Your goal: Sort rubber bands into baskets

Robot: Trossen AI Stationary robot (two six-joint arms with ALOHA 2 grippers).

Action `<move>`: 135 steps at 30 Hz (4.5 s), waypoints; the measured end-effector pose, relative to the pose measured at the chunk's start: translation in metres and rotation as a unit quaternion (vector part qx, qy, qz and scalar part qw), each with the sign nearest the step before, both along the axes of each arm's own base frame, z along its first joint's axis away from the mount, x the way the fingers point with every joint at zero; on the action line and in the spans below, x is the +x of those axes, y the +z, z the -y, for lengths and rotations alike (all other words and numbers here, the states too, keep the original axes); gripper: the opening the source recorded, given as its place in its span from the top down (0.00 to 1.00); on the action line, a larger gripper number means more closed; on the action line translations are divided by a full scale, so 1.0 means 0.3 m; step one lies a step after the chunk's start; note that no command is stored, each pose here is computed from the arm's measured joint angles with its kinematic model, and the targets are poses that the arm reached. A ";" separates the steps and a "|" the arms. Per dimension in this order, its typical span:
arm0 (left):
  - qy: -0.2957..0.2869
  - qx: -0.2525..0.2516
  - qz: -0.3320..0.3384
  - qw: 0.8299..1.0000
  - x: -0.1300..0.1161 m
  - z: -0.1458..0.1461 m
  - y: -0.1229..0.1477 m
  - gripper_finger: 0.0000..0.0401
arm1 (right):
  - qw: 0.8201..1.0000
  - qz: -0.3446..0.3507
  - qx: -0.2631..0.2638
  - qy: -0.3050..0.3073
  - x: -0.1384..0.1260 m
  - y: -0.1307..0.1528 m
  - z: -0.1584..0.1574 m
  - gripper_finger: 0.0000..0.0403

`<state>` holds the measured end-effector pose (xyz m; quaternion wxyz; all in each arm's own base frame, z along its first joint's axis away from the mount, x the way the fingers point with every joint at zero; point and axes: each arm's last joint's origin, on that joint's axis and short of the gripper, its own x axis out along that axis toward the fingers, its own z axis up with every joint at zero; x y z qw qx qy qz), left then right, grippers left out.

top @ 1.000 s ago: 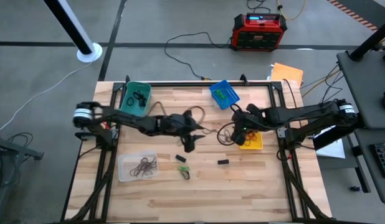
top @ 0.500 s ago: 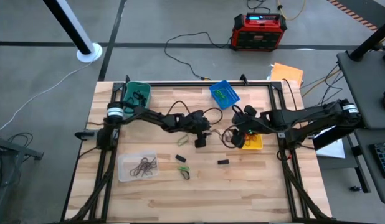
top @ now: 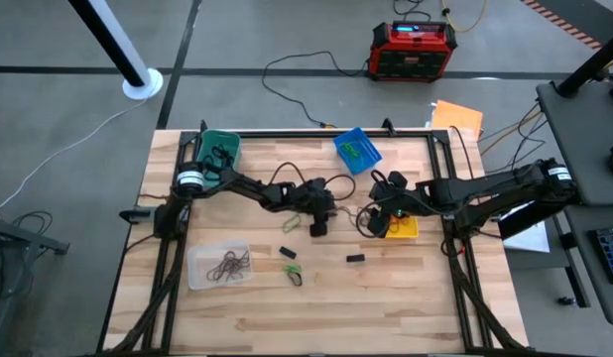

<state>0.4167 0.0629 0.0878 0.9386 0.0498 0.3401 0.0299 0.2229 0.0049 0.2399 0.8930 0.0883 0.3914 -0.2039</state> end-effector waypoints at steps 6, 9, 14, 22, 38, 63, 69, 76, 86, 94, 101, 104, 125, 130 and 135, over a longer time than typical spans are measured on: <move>-0.002 0.003 -0.004 1.000 -0.003 -0.002 -0.006 0.97 | 1.000 0.011 0.000 0.001 0.006 0.000 0.000 0.51; 0.000 0.005 0.000 1.000 -0.002 -0.002 -0.005 0.99 | 1.000 0.027 -0.007 0.010 0.014 -0.003 -0.001 0.51; -0.003 0.010 0.019 1.000 0.002 0.025 0.026 1.00 | 0.997 0.073 -0.021 0.027 0.030 -0.023 -0.002 0.51; -0.027 0.016 0.061 0.998 -0.019 0.081 0.152 1.00 | 0.995 0.094 -0.027 0.032 0.023 -0.081 -0.001 0.51; -0.056 0.037 0.179 0.982 -0.198 0.192 0.470 1.00 | 0.991 0.118 -0.041 0.045 0.033 -0.068 -0.002 0.51; 0.012 -0.166 -0.009 0.986 -0.766 0.390 0.751 1.00 | 0.990 0.120 -0.047 0.050 0.036 -0.066 -0.002 0.51; 0.110 -0.229 -0.145 0.956 -0.865 0.397 0.702 1.00 | 0.990 0.119 -0.047 0.051 0.036 -0.066 -0.002 0.51; 0.122 -0.266 -0.246 0.924 -0.870 0.428 0.660 1.00 | 0.990 0.122 -0.048 0.051 0.037 -0.065 -0.002 0.51; 0.204 -0.232 -0.418 0.854 -0.882 0.434 0.579 1.00 | 0.990 0.122 -0.048 0.051 0.037 -0.065 -0.002 0.51; 0.137 -0.243 -0.369 0.887 -0.803 0.466 0.560 1.00 | 0.990 0.125 -0.048 0.051 0.039 -0.063 -0.002 0.51; 0.063 -0.233 -0.373 0.896 -0.735 0.499 0.486 1.00 | 0.989 0.125 -0.050 0.053 0.039 -0.063 -0.002 0.51; 0.084 -0.211 -0.402 0.887 -0.738 0.495 0.447 1.00 | 0.990 0.125 -0.050 0.053 0.039 -0.063 -0.002 0.51; 0.126 -0.143 -0.320 0.928 -0.714 0.478 0.469 0.70 | 0.989 0.128 -0.049 0.052 0.040 -0.063 -0.002 0.51; 0.068 -0.050 -0.170 0.982 -0.631 0.485 0.505 0.68 | 0.986 0.147 -0.059 0.059 0.056 -0.058 -0.003 0.51; 0.047 0.030 -0.071 0.996 -0.531 0.459 0.504 0.68 | 0.985 0.140 -0.071 0.070 0.082 -0.081 -0.005 0.51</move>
